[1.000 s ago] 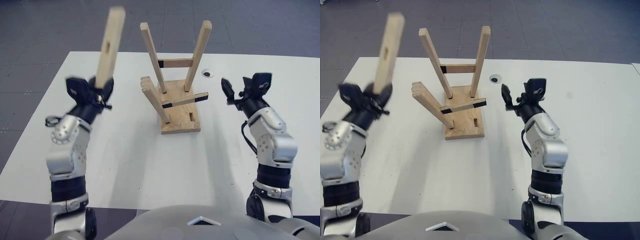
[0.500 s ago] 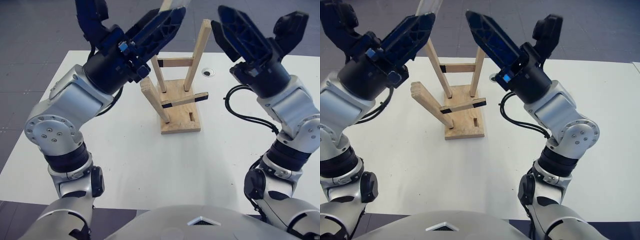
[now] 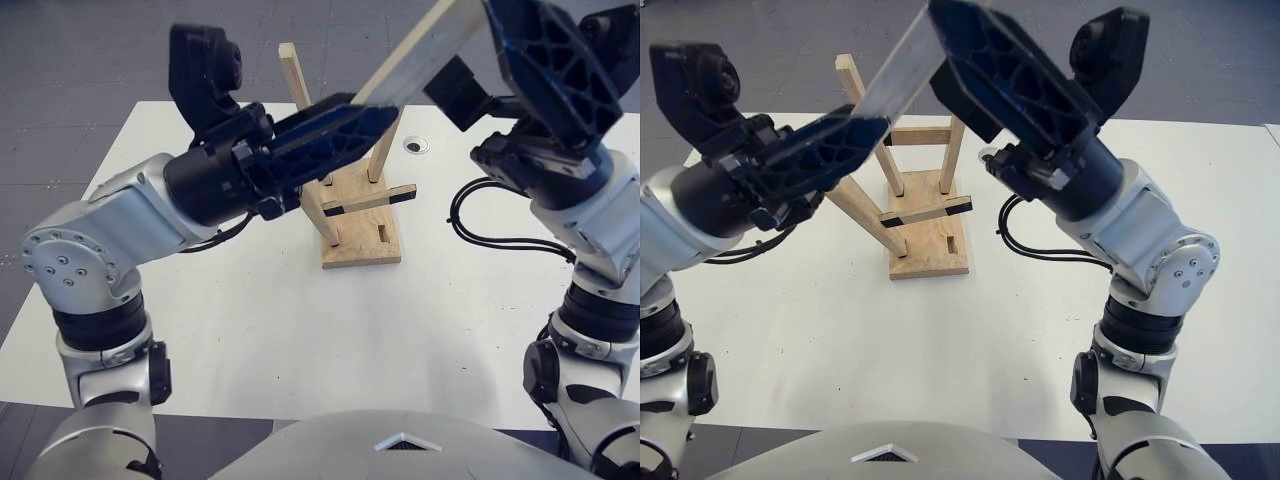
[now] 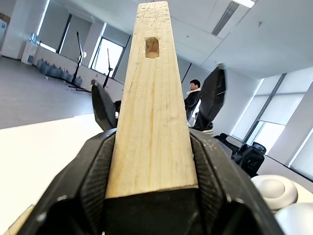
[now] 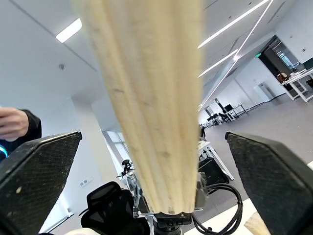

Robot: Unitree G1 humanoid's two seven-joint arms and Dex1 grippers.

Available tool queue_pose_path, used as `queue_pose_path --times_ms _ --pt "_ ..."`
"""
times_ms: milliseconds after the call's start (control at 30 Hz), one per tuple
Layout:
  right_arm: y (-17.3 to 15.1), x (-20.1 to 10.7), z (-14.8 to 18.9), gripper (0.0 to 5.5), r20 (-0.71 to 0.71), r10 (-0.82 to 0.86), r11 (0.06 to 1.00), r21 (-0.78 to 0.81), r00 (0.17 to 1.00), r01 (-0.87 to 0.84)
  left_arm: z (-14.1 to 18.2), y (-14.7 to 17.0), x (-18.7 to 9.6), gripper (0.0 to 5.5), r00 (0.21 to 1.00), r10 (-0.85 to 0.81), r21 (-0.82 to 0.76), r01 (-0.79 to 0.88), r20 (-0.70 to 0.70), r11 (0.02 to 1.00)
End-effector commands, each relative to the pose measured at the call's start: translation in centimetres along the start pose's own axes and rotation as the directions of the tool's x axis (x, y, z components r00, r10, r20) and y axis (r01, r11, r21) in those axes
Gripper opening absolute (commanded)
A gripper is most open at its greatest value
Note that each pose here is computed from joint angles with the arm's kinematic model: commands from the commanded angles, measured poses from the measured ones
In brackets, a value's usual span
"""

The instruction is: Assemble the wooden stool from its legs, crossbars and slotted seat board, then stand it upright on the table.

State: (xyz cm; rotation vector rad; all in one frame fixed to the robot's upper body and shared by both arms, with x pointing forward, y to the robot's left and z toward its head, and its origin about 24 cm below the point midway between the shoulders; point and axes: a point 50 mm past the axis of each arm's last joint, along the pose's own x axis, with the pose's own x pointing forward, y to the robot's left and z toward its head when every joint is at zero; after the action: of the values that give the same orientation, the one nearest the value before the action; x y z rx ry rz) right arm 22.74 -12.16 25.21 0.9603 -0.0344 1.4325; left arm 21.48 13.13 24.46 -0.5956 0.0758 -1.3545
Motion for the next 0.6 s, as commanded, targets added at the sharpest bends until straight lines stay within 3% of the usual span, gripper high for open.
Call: queue_pose_path --times_ms 33,467,600 --pt "0.34 0.06 -0.22 5.13 -0.051 0.014 1.0 -0.016 0.999 -0.014 -0.2 -0.13 -0.34 2.05 0.999 0.0 0.0 0.0 -0.048 1.0" --pt "0.21 -0.46 -0.44 2.65 -0.1 0.008 1.0 -0.012 0.995 -0.009 -0.28 -0.26 -1.15 2.05 0.993 -0.012 0.013 0.014 -0.114 1.0" --pt "0.19 -0.51 -0.72 2.15 -0.127 0.001 1.0 -0.02 0.992 -0.004 -0.49 -0.31 -1.21 2.05 0.992 -0.019 0.009 0.021 -0.127 1.0"
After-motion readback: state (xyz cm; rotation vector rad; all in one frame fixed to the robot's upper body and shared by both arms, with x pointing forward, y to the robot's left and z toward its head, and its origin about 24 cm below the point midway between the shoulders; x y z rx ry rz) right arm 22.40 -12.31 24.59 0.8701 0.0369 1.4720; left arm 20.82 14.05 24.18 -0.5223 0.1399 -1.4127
